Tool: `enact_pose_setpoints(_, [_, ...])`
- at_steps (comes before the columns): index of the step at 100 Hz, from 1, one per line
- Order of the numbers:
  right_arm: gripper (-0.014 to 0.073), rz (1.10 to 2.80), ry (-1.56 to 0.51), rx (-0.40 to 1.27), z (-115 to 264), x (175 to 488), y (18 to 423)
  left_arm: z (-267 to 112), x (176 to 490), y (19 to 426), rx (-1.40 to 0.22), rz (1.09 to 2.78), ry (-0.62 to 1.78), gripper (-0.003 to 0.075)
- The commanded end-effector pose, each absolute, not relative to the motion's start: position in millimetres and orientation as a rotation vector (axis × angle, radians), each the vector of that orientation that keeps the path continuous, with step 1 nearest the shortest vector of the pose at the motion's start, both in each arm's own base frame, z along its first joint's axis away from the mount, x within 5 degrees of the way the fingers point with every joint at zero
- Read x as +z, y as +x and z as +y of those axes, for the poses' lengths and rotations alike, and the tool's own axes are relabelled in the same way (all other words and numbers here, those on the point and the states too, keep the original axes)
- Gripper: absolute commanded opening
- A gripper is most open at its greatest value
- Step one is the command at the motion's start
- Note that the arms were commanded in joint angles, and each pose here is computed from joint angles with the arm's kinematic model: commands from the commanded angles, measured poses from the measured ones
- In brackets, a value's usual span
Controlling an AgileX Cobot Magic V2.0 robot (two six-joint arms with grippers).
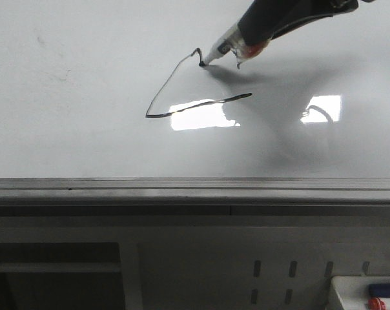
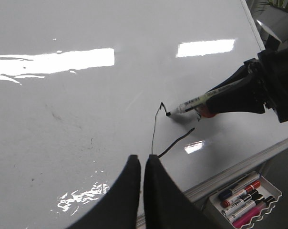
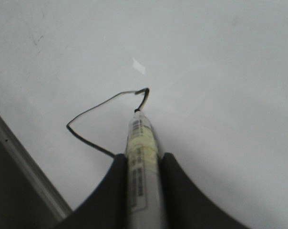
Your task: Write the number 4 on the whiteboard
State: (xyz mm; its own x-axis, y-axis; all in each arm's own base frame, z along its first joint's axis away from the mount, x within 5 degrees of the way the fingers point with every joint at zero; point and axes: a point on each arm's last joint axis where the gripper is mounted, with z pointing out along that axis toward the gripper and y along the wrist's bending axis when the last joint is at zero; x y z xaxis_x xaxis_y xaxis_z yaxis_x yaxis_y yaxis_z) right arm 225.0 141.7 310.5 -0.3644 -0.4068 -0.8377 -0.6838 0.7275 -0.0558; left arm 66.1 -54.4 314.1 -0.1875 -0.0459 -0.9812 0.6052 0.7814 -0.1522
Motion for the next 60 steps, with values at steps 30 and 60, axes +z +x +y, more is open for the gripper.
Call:
enact_pose_setpoints(30, [-0.0051, 2.177, -0.799, 0.445, 133, 267, 207, -52, 328, 67, -0.635, 1.606, 0.387, -0.002])
enact_pose_setpoints(60, [-0.0051, 2.187, -0.8, 0.446, 132, 264, 206, -52, 328, 67, -0.635, 1.606, 0.387, -0.002])
